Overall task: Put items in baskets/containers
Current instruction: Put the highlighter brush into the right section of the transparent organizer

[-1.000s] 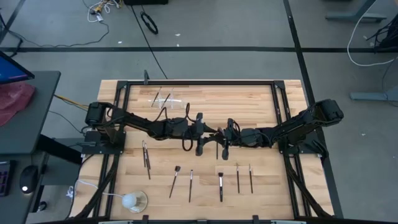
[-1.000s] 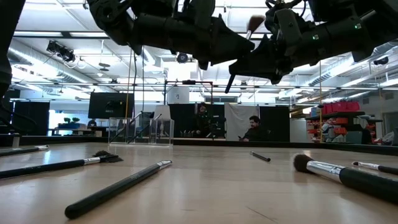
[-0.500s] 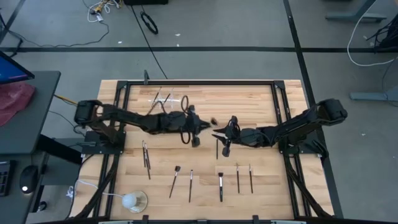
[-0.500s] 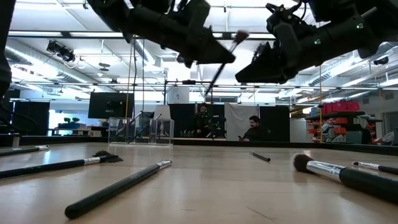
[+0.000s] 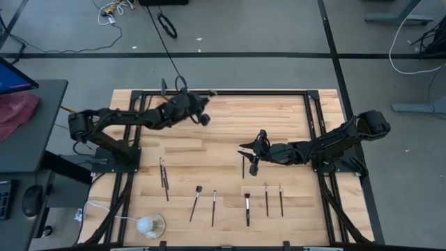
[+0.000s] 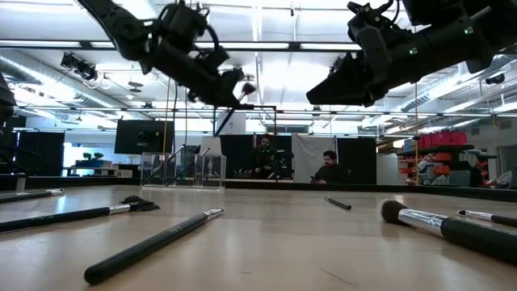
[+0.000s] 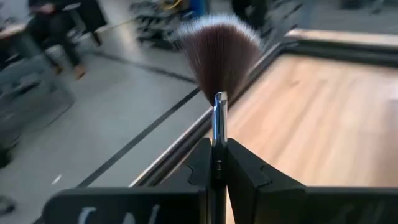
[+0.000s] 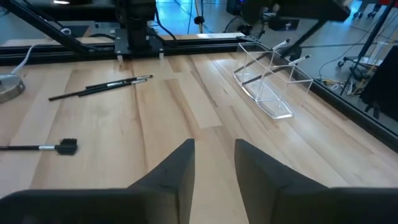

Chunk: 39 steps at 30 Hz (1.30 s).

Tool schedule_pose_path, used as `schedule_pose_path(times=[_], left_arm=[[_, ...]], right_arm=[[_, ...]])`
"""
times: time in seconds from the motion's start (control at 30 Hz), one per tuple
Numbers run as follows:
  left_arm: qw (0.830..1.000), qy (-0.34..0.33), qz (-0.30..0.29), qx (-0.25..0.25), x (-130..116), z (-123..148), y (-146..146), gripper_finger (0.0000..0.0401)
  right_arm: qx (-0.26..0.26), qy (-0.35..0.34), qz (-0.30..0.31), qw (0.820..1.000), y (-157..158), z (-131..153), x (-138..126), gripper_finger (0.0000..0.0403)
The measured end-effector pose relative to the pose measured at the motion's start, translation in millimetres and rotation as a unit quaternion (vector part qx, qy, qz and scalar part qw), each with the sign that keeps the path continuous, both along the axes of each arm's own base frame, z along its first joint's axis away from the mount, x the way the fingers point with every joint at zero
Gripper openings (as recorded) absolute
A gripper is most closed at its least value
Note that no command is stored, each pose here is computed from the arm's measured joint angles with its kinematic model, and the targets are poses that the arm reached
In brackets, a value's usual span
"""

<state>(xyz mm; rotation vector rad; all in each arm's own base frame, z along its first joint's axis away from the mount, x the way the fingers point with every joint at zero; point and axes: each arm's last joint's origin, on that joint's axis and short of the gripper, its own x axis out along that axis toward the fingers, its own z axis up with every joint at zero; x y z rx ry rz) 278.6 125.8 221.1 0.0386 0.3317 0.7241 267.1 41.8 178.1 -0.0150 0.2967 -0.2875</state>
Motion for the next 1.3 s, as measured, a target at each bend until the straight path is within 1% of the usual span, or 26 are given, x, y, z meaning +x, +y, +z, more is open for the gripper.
schedule_pose_path(times=[0.13, 0.2, 0.3, 0.37, 0.47, 0.57, 0.7, 0.83, 1.0, 1.17, 1.3], left_arm=[[1.000, 0.000, 0.013, -0.028, -10.8, -11.2, 17.6, 0.0030], [0.999, -0.008, 0.018, -0.031, -16.1, -14.9, 22.4, 0.0030], [0.999, -0.013, 0.028, -0.030, -24.3, -23.4, 25.7, 0.0033], [0.999, -0.023, 0.022, -0.031, -27.4, -27.0, 26.2, 0.0033], [0.998, -0.031, 0.010, -0.045, -29.6, -36.7, 25.4, 0.0033], [0.998, -0.043, 0.002, -0.051, -25.0, -43.8, 26.8, 0.0036], [0.998, -0.032, 0.001, -0.060, -20.2, -59.2, 29.4, 0.0038], [0.997, -0.023, 0.015, -0.072, -20.0, -68.2, 32.0, 0.0039], [0.996, 0.001, 0.038, -0.078, -23.1, -73.2, 33.8, 0.0044], [0.995, 0.017, 0.040, -0.087, -24.6, -76.4, 33.5, 0.0044], [0.995, 0.022, 0.043, -0.092, -25.2, -77.7, 33.2, 0.0055]], right_arm=[[0.000, 0.000, 0.000, 1.000, 0.0, 0.1, 0.0, 0.0114], [0.000, 0.000, 0.000, 1.000, 0.0, 0.0, 0.0, 0.0114], [0.000, 0.000, 0.000, 1.000, 0.0, 0.1, 0.0, 0.0114], [0.000, 0.000, 0.000, 1.000, 0.0, 0.1, 0.0, 0.0114], [-0.001, -0.001, 0.000, 1.000, 0.0, 0.1, 0.1, 0.0114], [-0.001, -0.002, 0.001, 1.000, 0.0, 0.4, 0.2, 0.0114], [-0.001, -0.003, 0.001, 1.000, 0.0, 0.5, 0.2, 0.0114], [-0.002, -0.002, 0.001, 1.000, 0.1, 0.4, 0.3, 0.0114], [-0.002, -0.002, 0.001, 1.000, 0.1, 0.4, 0.3, 0.0114], [-0.002, -0.002, 0.001, 1.000, 0.1, 0.4, 0.3, 0.0114], [-0.002, -0.002, 0.001, 1.000, 0.0, 0.4, 0.3, 0.0114]])
